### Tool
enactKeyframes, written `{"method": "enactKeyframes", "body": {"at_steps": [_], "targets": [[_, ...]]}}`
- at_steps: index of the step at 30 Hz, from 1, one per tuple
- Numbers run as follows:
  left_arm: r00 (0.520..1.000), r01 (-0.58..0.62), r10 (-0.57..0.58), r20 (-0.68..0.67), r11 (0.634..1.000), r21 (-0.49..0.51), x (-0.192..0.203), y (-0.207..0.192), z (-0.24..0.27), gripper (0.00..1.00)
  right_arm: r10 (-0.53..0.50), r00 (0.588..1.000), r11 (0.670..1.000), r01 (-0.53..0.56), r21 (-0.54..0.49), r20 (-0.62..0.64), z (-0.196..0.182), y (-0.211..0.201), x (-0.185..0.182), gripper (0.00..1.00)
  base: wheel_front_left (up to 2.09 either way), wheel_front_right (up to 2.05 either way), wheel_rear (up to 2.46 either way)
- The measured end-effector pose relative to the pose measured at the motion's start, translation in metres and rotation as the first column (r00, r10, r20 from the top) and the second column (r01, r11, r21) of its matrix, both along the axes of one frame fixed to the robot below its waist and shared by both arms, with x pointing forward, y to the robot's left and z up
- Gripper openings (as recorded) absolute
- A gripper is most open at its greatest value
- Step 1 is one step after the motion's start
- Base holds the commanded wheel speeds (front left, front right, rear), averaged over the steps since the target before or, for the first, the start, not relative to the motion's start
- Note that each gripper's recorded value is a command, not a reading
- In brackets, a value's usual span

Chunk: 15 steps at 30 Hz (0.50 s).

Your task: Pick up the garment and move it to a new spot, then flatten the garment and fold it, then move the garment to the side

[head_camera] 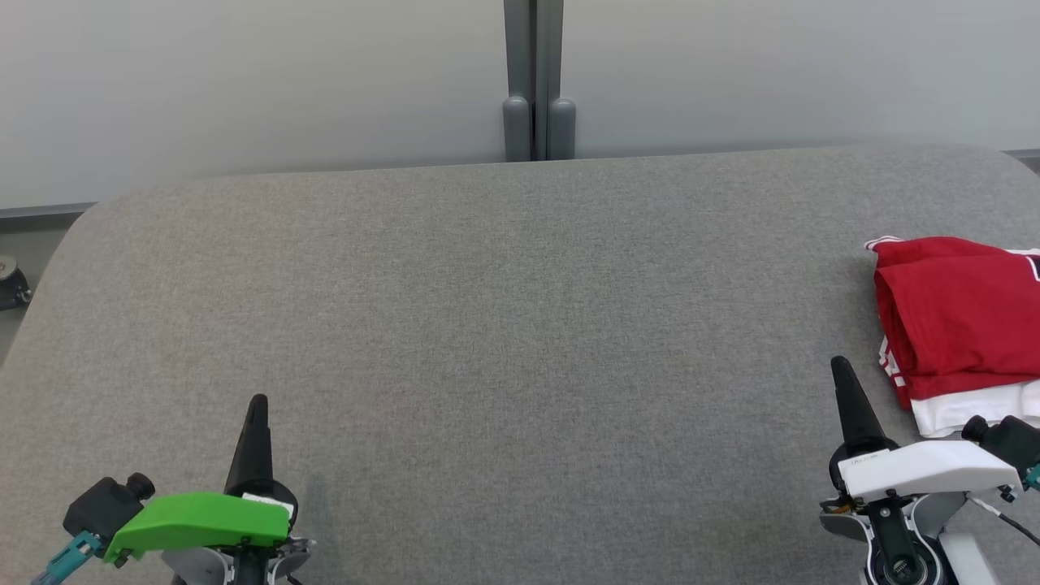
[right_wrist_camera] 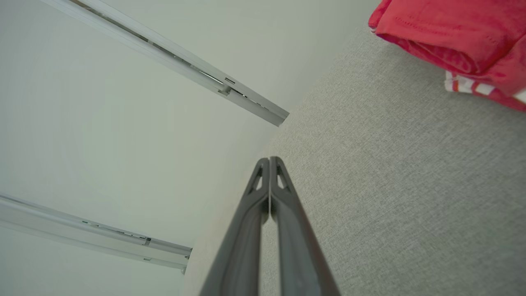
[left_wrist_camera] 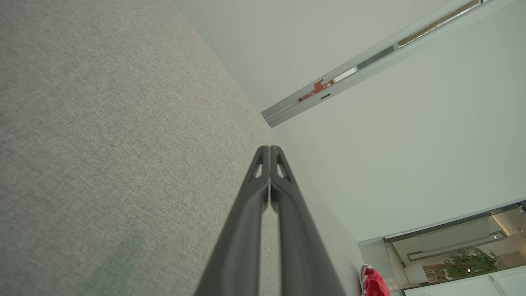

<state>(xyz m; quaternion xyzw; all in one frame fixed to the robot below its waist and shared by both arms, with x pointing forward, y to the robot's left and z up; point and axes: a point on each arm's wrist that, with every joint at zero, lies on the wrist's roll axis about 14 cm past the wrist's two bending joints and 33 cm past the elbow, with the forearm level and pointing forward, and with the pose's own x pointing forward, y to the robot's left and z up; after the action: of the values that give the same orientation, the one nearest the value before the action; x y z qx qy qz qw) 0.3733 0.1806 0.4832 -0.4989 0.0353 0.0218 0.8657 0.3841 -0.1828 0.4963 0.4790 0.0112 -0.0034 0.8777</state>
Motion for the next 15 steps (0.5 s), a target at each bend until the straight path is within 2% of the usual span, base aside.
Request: {"method": "enactKeyframes", "body": {"at_steps": [15], "targets": [[1.000, -0.011, 0.012, 0.005, 0.989, -0.147, 0.0041, 0.0058, 0.0039, 0.00, -0.009, 1.000, 0.987, 0.010, 0.162, -0.011, 0.0000, -0.0051, 0.0010, 0.00, 0.00, 0.00, 0.00]]}}
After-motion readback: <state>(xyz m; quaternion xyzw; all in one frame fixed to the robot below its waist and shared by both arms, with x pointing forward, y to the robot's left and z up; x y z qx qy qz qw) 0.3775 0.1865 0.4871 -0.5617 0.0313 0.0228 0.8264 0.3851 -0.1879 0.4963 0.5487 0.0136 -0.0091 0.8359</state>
